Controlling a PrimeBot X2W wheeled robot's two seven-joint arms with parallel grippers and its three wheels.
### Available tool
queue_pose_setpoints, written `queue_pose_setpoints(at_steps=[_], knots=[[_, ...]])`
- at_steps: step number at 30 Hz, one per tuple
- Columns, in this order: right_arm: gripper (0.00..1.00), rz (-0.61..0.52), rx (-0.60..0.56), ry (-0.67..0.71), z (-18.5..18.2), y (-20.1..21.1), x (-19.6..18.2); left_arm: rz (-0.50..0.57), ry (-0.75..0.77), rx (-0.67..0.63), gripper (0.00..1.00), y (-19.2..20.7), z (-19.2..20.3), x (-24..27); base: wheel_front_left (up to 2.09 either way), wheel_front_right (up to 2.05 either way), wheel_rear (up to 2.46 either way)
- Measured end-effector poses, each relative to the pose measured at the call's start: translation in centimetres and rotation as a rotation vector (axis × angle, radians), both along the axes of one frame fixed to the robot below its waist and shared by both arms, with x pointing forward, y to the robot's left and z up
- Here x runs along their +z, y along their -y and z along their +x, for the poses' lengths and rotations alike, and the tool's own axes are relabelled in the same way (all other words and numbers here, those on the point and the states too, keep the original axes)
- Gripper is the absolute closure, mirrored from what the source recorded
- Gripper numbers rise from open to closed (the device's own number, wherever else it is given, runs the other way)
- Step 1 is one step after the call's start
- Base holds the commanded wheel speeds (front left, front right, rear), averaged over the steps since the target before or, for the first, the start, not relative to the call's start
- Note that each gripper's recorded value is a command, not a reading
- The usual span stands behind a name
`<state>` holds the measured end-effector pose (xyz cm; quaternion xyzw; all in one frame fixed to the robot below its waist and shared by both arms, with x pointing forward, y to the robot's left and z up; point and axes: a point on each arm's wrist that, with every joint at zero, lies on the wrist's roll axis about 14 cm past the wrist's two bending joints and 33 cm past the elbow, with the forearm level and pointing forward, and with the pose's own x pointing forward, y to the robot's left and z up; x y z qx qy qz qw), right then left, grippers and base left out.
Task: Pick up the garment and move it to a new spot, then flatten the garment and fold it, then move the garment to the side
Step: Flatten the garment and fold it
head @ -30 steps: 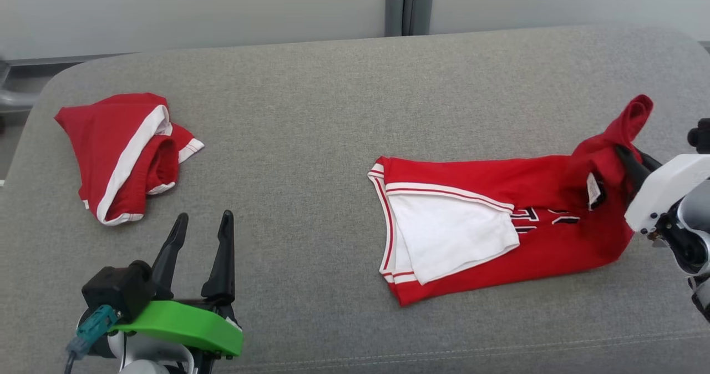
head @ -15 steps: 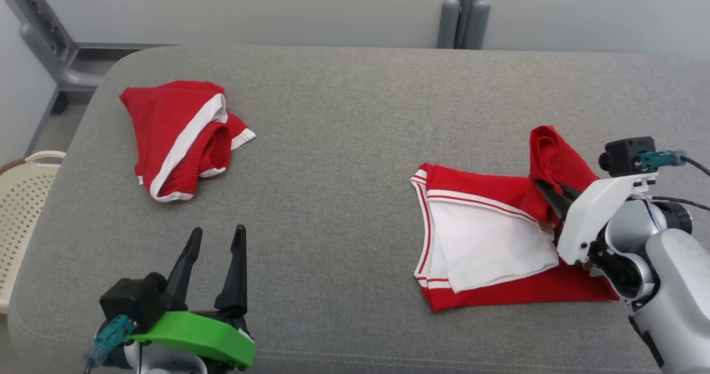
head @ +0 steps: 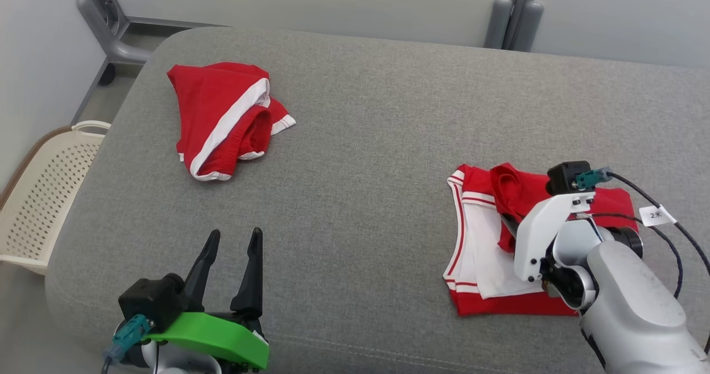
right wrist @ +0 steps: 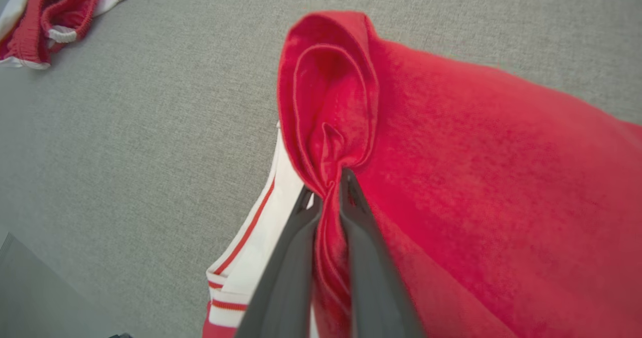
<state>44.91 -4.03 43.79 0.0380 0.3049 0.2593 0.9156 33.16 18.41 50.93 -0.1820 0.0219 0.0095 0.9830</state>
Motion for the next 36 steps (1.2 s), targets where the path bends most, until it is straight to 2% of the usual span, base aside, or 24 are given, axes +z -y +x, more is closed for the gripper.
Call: queue_pose_setpoints(at_steps=[8, 9, 10, 12, 14, 21, 27, 30, 33, 36], knots=[[1.0, -0.017, 0.004, -0.039, -0.1, -1.6, -1.9, -0.003, -0.004, -0.001, 0.0, 0.1, 0.0, -0.2, 0.0, 0.0, 0.0], [0.99, -0.018, 0.004, -0.043, -0.1, -1.8, -2.0, -0.003, -0.005, -0.002, 0.0, 0.1, 0.0, -0.3, 0.0, 0.0, 0.0], [0.93, -0.018, 0.003, -0.045, -0.1, -2.0, -2.2, -0.004, -0.006, -0.003, 0.0, 0.1, 0.0, -0.3, 0.0, 0.0, 0.0], [0.59, -0.027, 0.002, -0.052, -0.2, -2.1, -2.5, -0.003, -0.01, -0.007, 0.0, 0.2, 0.0, -0.4, 0.0, 0.0, 0.0], [0.0, -0.031, -0.002, -0.05, -0.2, -2.2, -2.6, -0.004, -0.011, -0.015, 0.0, 0.4, 0.0, -0.5, 0.0, 0.0, 0.0], [0.0, 0.003, 0.012, 0.011, 0.1, -3.6, -0.8, -0.003, -0.011, -0.04, 0.0, 1.0, 0.3, -0.5, 0.0, 0.0, 0.0], [0.0, 0.076, -0.013, 0.145, 1.9, -3.2, 4.0, -0.003, -0.002, -0.082, 0.0, 2.2, 0.8, -0.2, 0.0, 0.0, 0.0], [0.0, 0.079, -0.056, 0.213, 3.0, -0.7, 6.1, -0.004, 0.004, -0.115, 0.0, 3.2, 1.1, 0.1, 0.0, 0.0, 0.0], [0.0, 0.058, -0.15, 0.28, 4.0, 4.5, 7.8, -0.003, 0.009, -0.164, 0.0, 4.7, 1.4, 0.3, 0.0, 0.0, 0.0], [0.0, 0.028, -0.238, 0.286, 3.8, 9.3, 7.6, -0.007, 0.007, -0.198, 0.0, 5.9, 1.6, 0.3, 0.0, 0.0, 0.0]])
